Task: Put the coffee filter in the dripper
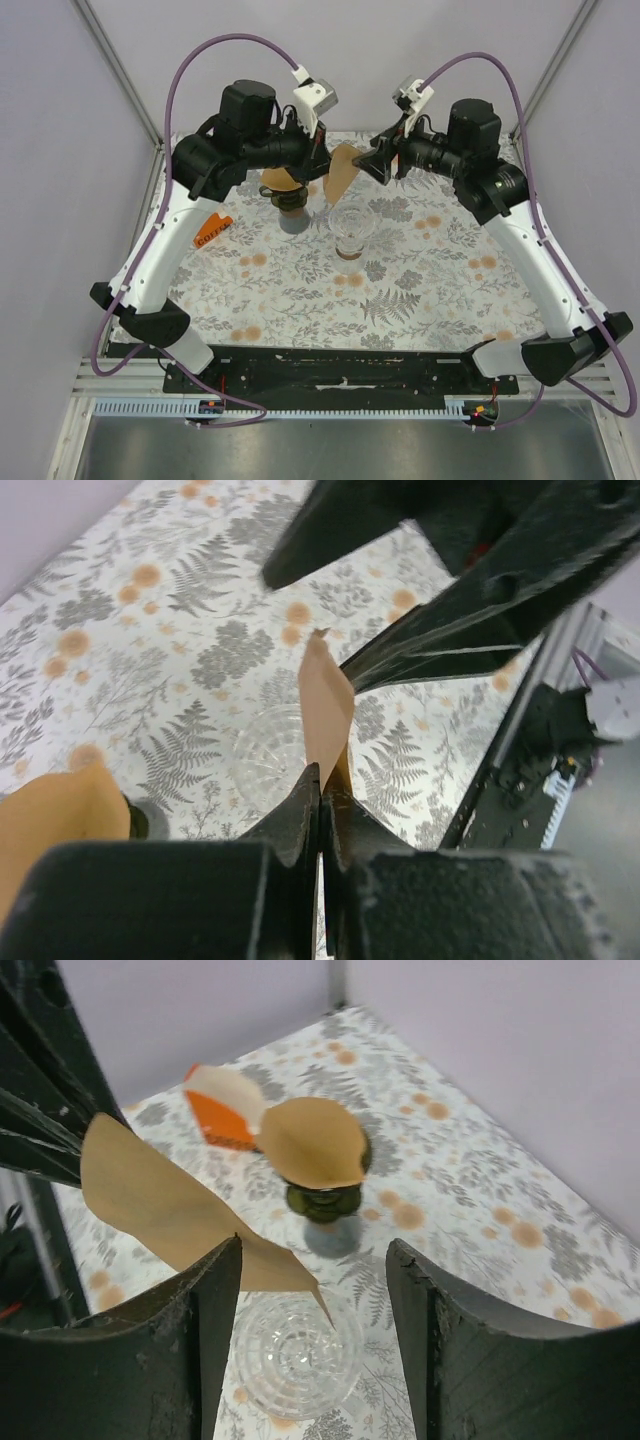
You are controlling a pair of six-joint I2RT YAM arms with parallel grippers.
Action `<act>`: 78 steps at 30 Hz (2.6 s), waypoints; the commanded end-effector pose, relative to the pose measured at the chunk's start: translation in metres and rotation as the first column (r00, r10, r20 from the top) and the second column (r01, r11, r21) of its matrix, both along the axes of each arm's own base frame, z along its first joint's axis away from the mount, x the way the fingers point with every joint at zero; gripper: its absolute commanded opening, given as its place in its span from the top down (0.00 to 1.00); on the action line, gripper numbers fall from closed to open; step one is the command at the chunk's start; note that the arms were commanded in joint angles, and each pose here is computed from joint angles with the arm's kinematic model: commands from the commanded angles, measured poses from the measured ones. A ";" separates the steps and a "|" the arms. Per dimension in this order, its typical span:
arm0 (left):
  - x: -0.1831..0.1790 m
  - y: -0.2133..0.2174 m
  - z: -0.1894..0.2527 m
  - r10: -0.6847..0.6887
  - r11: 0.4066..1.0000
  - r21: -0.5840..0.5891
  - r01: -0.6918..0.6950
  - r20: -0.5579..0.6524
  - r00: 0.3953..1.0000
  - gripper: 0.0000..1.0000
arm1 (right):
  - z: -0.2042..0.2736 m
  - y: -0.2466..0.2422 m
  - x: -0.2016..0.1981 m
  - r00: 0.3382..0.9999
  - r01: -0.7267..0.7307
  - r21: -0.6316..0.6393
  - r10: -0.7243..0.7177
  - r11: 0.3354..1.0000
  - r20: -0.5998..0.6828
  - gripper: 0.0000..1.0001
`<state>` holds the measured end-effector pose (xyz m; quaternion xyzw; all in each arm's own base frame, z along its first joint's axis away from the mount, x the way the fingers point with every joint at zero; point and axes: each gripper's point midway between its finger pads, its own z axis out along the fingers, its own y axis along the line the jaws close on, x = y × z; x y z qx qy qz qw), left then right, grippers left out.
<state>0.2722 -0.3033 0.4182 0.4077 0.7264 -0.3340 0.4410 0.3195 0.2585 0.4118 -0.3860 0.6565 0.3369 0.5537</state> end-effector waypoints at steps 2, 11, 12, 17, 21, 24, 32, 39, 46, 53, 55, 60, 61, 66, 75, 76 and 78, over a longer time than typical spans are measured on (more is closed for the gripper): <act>0.039 0.017 0.028 0.332 0.937 -0.107 -0.333 -0.031 0.943 0.98 | 0.059 -0.028 0.013 0.930 0.337 0.224 -0.360 0.915 0.073 0.35; 0.061 0.022 0.024 0.490 0.851 -0.143 -0.505 -0.126 0.862 0.98 | 0.058 0.023 -0.007 0.937 0.309 0.291 -0.342 0.906 0.070 0.37; 0.061 0.021 0.023 0.490 0.852 -0.142 -0.504 -0.128 0.863 0.98 | 0.056 0.030 -0.006 0.942 0.300 0.288 -0.330 0.910 0.063 0.37; 0.065 0.022 0.022 0.508 0.841 -0.140 -0.523 -0.130 0.852 0.98 | 0.054 0.048 -0.002 0.955 0.265 0.285 -0.291 0.921 0.052 0.39; 0.063 0.020 0.022 0.497 0.845 -0.145 -0.515 -0.140 0.856 0.98 | 0.044 0.059 0.005 0.959 0.264 0.262 -0.283 0.928 0.036 0.40; 0.062 0.020 0.020 0.495 0.847 -0.141 -0.512 -0.142 0.857 0.98 | 0.042 0.055 0.012 0.946 0.305 0.258 -0.323 0.917 0.031 0.47; 0.065 0.023 0.015 0.510 0.843 -0.121 -0.524 -0.127 0.851 0.98 | 0.039 0.039 0.024 0.906 0.394 0.241 -0.419 0.887 0.060 0.64; 0.070 0.030 0.014 0.544 0.827 -0.108 -0.552 -0.098 0.834 0.98 | 0.040 0.032 0.021 0.899 0.401 0.231 -0.429 0.887 0.088 0.56; 0.069 0.032 0.015 0.543 0.828 -0.107 -0.550 -0.085 0.835 0.98 | 0.045 0.024 0.021 0.884 0.421 0.231 -0.454 0.877 0.110 0.55; 0.068 0.033 0.017 0.542 0.830 -0.107 -0.547 -0.078 0.837 0.98 | 0.046 0.026 0.022 0.887 0.416 0.226 -0.448 0.881 0.115 0.48; 0.068 0.032 0.016 0.535 0.835 -0.106 -0.540 -0.078 0.841 0.98 | 0.045 0.027 0.023 0.887 0.416 0.223 -0.448 0.881 0.115 0.44; 0.068 0.032 0.015 0.534 0.836 -0.103 -0.539 -0.074 0.842 0.98 | 0.052 0.028 0.027 0.890 0.406 0.237 -0.440 0.883 0.114 0.41; 0.069 0.033 0.015 0.537 0.834 -0.100 -0.542 -0.072 0.840 0.98 | 0.053 0.028 0.026 0.897 0.395 0.242 -0.430 0.886 0.107 0.41; 0.070 0.034 0.014 0.544 0.831 -0.097 -0.548 -0.062 0.837 0.98 | 0.055 0.028 0.032 0.901 0.390 0.255 -0.424 0.885 0.091 0.53; 0.069 0.034 0.016 0.539 0.834 -0.099 -0.542 -0.056 0.840 0.98 | 0.036 0.038 0.044 0.909 0.390 0.209 -0.411 0.897 0.067 0.53; 0.070 0.034 0.016 0.540 0.834 -0.099 -0.543 -0.055 0.840 0.98 | 0.035 0.039 0.044 0.910 0.389 0.206 -0.410 0.898 0.069 0.52; 0.072 0.034 0.016 0.543 0.833 -0.097 -0.545 -0.050 0.838 0.98 | 0.032 0.043 0.045 0.915 0.375 0.198 -0.395 0.906 0.077 0.51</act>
